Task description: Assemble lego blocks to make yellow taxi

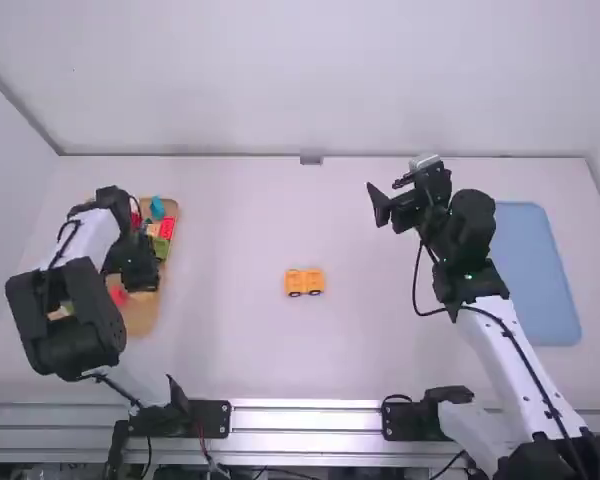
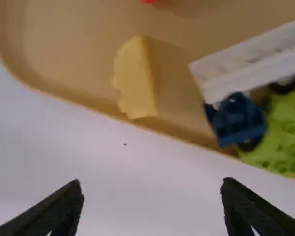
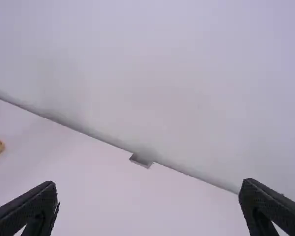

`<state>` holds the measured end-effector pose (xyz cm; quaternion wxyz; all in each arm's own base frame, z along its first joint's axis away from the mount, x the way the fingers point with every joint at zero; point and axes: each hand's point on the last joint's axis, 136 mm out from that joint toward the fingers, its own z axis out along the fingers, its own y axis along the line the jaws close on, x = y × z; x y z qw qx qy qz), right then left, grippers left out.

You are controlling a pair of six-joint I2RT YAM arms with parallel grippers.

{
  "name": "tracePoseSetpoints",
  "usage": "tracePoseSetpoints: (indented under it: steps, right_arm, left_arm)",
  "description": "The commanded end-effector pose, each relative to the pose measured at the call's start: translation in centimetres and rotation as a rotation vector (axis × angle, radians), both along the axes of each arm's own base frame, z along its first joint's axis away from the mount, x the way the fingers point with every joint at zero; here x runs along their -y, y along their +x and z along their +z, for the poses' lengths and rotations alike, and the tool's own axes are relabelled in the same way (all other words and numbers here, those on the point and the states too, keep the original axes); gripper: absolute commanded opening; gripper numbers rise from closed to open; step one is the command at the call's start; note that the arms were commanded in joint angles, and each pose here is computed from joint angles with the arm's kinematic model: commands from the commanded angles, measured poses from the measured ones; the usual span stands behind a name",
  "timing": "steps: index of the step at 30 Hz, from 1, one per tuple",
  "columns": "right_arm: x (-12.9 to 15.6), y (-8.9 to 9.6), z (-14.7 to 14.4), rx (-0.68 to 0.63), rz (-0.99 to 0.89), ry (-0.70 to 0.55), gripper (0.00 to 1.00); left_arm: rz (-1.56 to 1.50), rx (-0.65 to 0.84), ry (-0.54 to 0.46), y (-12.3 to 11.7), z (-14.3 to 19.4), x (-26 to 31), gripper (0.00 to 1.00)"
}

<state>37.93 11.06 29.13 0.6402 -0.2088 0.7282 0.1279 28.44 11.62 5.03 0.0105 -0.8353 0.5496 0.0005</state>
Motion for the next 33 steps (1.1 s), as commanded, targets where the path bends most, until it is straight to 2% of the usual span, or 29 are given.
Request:
tracePoseSetpoints:
  steps: [1,3,7,10,11,12,17,19,23,28,30,33]
  right_arm:
    - [-0.2,0.3,1.8,0.036,0.002,0.011,0.98]
    - [-0.1,0.3,1.8,0.038,0.001,0.011,0.98]
    - [-0.2,0.3,1.9,0.040,0.002,0.011,0.98]
    - [-0.2,0.3,1.9,0.039,0.002,0.011,0.98]
    - [-0.2,0.3,1.9,0.039,0.002,0.012,0.99]
    - [-0.2,0.3,1.9,0.039,0.002,0.012,0.98]
    - [-0.2,0.3,1.9,0.039,0.002,0.012,0.99]
    - [-0.1,0.3,1.9,0.029,-0.002,0.034,0.99]
    - [-0.1,0.3,2.1,0.023,-0.005,0.059,0.99]
    - [-0.1,0.3,2.2,0.027,-0.005,0.059,0.99]
    - [-0.2,0.3,2.1,0.026,-0.004,0.059,0.98]
    - [-0.1,0.3,2.2,0.027,-0.005,0.059,0.99]
  left_arm:
    - [0.104,-0.026,0.017,-1.1,-0.4,-0.2,0.73]
    - [0.129,-0.043,0.030,-1.6,-0.7,-0.4,0.76]
    - [0.132,-0.071,0.074,-2.3,-0.9,-1.0,0.77]
    - [0.133,-0.081,0.096,-2.6,-0.9,-1.4,0.70]
    - [0.132,-0.088,0.107,-2.7,-0.9,-1.5,0.65]
    - [0.131,-0.091,0.111,-2.8,-0.9,-1.6,0.64]
    - [0.131,-0.101,0.134,-3.0,-0.8,-2.0,0.67]
    - [0.130,-0.104,0.142,-3.1,-0.8,-2.1,0.73]
    - [0.108,-0.101,0.140,-2.9,-0.9,-2.1,0.75]
    - [0.054,-0.087,0.134,-2.2,-1.4,-2.2,0.75]
    - [0.051,-0.094,0.132,-2.2,-1.8,-2.2,0.70]
    - [0.078,-0.112,0.131,-2.5,-2.2,-2.2,0.72]
